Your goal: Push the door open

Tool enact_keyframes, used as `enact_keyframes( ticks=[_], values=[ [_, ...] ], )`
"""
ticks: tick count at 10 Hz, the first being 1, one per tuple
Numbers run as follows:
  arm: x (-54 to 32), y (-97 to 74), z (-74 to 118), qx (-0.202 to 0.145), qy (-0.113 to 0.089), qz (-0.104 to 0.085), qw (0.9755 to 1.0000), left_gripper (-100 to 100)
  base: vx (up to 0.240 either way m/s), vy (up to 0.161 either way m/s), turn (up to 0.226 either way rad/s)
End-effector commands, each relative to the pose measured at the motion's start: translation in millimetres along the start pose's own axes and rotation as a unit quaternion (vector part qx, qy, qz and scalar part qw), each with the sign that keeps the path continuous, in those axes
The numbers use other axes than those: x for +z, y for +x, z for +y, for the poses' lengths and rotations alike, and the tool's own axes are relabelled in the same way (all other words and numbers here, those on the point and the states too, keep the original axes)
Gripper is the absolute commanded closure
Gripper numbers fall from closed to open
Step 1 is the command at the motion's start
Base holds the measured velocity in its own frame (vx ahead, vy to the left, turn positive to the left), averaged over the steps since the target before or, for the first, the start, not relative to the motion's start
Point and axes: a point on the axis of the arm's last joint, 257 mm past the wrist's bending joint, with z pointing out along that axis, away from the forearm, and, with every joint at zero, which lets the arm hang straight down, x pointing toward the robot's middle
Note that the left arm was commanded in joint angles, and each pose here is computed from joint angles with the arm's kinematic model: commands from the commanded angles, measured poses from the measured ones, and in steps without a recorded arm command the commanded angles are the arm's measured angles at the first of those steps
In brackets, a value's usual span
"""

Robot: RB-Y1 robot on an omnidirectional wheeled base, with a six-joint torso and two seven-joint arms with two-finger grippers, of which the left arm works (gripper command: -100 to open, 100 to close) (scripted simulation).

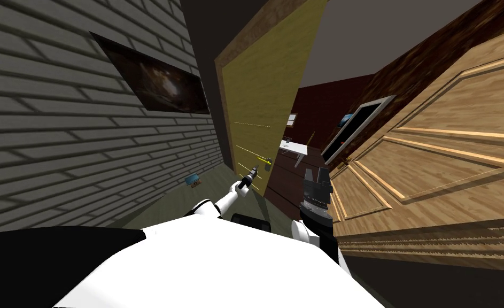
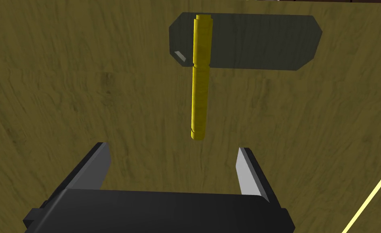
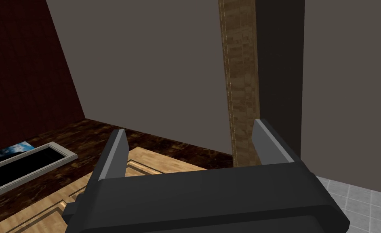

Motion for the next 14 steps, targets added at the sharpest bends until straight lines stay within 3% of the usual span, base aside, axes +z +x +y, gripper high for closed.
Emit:
enact_keyframes(
  ticks=[1,3,5,6,10,12,14],
  values=[
    [3.2,5.9,5.7,-0.004,-0.009,0.005,0.9999,-100,0.084,0.048,-0.045],
    [7.3,16.5,12.7,-0.009,-0.021,0.013,0.9997,-100,0.109,0.06,-0.059],
    [7.3,16.3,12.0,-0.009,-0.02,0.012,0.9997,-100,0.058,0.036,-0.014],
    [2.8,-5.6,17.0,0.006,-0.026,0.004,0.9996,-100,0.096,-0.013,-0.029],
    [-1.2,-23.5,20.6,0.016,-0.03,-0.005,0.9994,-100,0.153,-0.095,-0.02],
    [0.2,-17.9,19.9,0.01,-0.028,-0.005,0.9995,-100,0.199,-0.1,-0.026],
    [4.7,1.2,16.6,-0.007,-0.024,0.0,0.9997,-100,0.181,-0.086,-0.029]
  ],
)
